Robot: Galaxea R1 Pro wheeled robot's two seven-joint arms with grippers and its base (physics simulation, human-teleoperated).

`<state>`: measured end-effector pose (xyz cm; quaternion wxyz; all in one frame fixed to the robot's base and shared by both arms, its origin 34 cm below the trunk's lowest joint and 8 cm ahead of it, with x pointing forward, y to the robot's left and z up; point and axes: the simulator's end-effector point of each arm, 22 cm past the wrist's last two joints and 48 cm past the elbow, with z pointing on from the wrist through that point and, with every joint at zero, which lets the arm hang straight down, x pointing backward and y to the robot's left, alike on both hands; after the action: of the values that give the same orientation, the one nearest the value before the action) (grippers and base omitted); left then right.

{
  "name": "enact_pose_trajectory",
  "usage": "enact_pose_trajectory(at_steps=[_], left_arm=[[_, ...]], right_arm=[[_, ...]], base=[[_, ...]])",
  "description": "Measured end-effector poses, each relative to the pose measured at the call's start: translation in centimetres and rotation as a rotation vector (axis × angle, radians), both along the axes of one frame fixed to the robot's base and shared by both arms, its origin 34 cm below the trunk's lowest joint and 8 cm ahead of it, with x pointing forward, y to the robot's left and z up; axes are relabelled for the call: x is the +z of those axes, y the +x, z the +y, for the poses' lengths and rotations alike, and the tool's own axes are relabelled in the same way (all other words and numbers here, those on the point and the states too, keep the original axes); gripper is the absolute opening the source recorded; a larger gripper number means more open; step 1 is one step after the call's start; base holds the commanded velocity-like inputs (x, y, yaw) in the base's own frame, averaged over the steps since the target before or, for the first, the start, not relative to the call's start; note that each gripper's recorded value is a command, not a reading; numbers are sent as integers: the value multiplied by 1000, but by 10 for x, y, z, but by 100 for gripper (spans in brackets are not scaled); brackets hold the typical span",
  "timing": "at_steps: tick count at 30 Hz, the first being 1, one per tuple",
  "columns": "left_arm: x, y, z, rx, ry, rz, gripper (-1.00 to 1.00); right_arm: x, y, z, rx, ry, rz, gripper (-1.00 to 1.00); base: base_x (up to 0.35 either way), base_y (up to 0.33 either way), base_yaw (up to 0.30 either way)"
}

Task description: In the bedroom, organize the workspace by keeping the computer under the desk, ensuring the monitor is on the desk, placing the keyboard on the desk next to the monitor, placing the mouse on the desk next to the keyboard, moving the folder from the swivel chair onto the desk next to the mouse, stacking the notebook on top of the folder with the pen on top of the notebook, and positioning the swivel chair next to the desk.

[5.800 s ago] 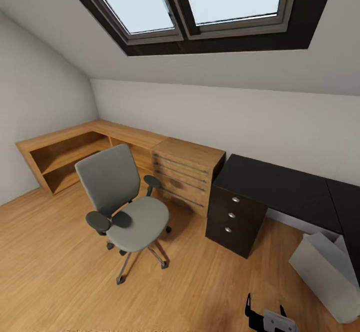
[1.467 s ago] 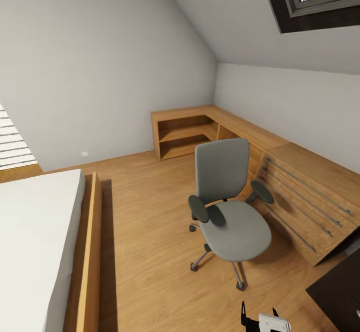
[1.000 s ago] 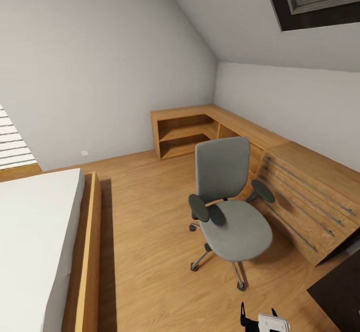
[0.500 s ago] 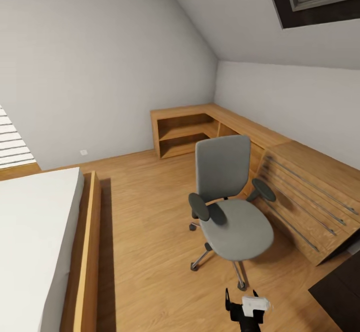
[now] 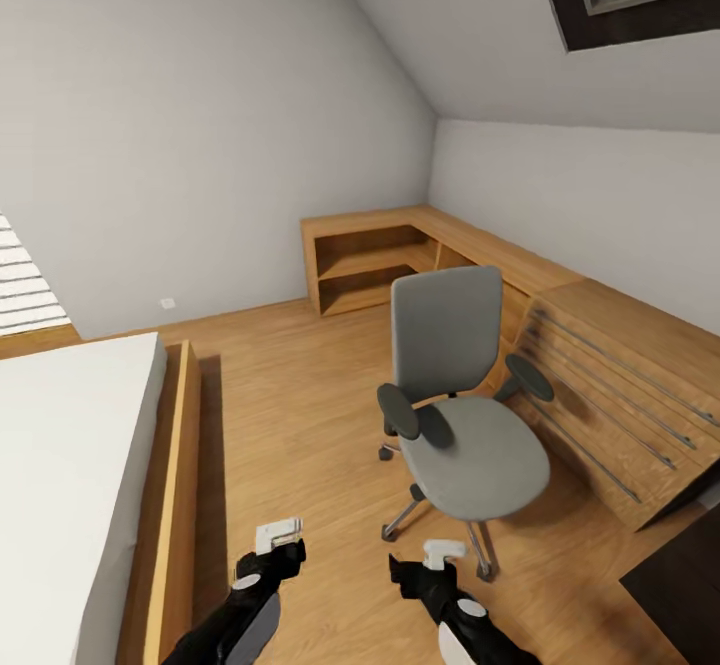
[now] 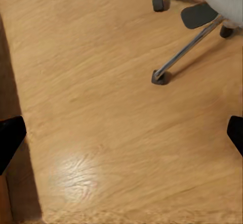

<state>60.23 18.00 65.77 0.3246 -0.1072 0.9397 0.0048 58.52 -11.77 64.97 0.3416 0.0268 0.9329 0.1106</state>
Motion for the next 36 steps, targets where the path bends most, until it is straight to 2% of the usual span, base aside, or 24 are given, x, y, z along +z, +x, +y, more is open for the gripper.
enact_pose_trajectory(at_steps=[1,3,4,5,6,8,9,10,12,14,16,17,22,24,26,36], left_arm=[[4,7,-1,13,-15,-10,100],[2,11,0,44,-38,-7,100],[0,10,1,53,-43,-3,100],[-3,9,6,67,-44,4,100],[-6,9,11,72,-40,6,100],[-9,9,19,78,-30,8,100],[-11,10,28,82,-20,6,100],[12,34,22,76,-41,-62,100],[41,49,12,61,-76,-128,100],[48,42,5,43,-91,-117,100],[69,25,-7,-16,-110,-89,100],[73,21,-5,-27,-109,-88,100],[69,16,-2,-25,-128,-77,100],[65,13,3,-5,-117,-67,100],[60,11,14,30,-79,-54,100],[45,11,16,36,-73,-51,100]], right_arm=[[-2,-5,16,0,54,50,100],[-5,-15,38,9,123,134,100],[-4,-16,44,13,146,154,100],[4,-9,50,1,195,160,100],[4,-6,49,-12,208,160,100],[2,-3,43,-31,214,157,100],[-1,1,27,-52,204,148,100],[-4,5,9,-65,186,138,100],[-8,7,-3,-71,173,133,100],[-11,8,-7,-75,170,133,100],[-13,10,-13,-93,172,132,100],[-14,12,-16,-103,174,131,100],[-22,13,-20,-113,173,131,100],[-25,14,-23,-116,171,130,100],[-28,14,-24,-117,171,129,100],[-43,14,-24,-117,170,128,100]], base=[[0,0,0],[0,0,0],[0,0,0],[0,0,0],[0,0,0],[0,0,0],[0,0,0],[0,0,0],[0,0,0],[0,0,0],[0,0,0],[0,0,0],[0,0,0],[0,0,0],[0,0,0],[0,0,0]])
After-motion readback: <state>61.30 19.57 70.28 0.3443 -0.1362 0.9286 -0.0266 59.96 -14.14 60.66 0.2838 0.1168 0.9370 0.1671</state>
